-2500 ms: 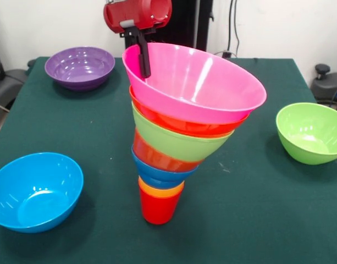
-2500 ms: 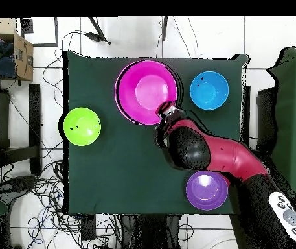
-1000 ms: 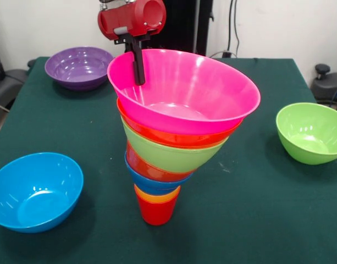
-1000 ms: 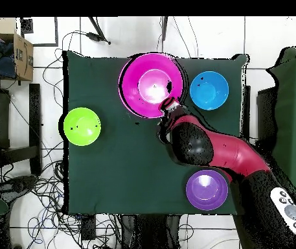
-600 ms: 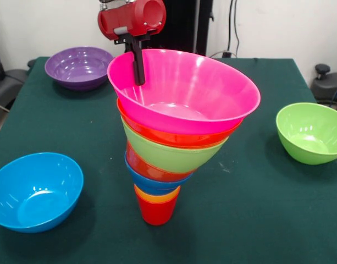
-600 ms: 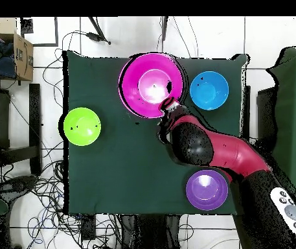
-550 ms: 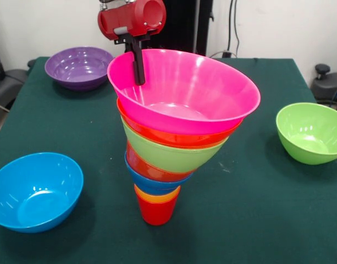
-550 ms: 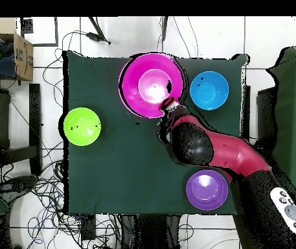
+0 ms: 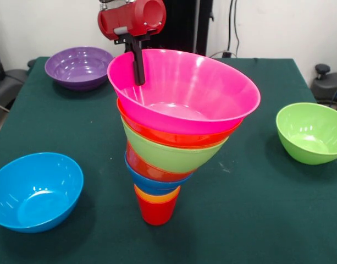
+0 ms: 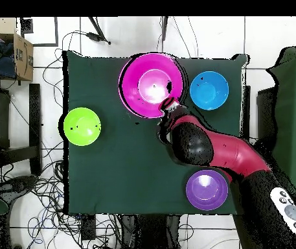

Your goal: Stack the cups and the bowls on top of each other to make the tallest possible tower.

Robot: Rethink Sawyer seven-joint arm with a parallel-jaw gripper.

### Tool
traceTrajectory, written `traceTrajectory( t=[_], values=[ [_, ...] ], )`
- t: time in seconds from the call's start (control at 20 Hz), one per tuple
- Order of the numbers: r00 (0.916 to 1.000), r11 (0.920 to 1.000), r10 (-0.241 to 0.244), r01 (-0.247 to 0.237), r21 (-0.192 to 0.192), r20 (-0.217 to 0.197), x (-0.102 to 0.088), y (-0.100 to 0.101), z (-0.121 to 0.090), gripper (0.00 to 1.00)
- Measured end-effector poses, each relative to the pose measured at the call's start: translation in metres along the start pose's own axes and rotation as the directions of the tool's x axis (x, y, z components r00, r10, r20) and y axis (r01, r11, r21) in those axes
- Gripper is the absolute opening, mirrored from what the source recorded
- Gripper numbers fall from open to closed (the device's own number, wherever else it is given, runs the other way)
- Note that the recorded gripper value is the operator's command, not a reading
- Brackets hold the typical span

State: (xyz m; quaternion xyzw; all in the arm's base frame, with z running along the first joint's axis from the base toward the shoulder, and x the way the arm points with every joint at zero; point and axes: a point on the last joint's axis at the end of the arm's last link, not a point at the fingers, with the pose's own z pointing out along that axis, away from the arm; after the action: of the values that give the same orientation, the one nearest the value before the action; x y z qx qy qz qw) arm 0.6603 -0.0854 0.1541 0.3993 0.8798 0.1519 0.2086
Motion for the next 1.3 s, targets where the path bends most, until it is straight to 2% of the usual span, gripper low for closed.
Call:
traceTrajectory(
  t=[0.6, 0.65, 1.3],
  values=[
    [1.0000, 1.0000, 0.000, 0.000, 0.000, 0.000, -0.0002, 0.0001, 0.0000, 0.00],
    [1.0000, 1.0000, 0.000, 0.000, 0.000, 0.001, -0.0002, 0.0001, 0.0000, 1.00],
    [1.0000, 1.0000, 0.003, -0.003, 0.001, -0.009, 0.0026, -0.0017, 0.0036, 1.00]
  ],
)
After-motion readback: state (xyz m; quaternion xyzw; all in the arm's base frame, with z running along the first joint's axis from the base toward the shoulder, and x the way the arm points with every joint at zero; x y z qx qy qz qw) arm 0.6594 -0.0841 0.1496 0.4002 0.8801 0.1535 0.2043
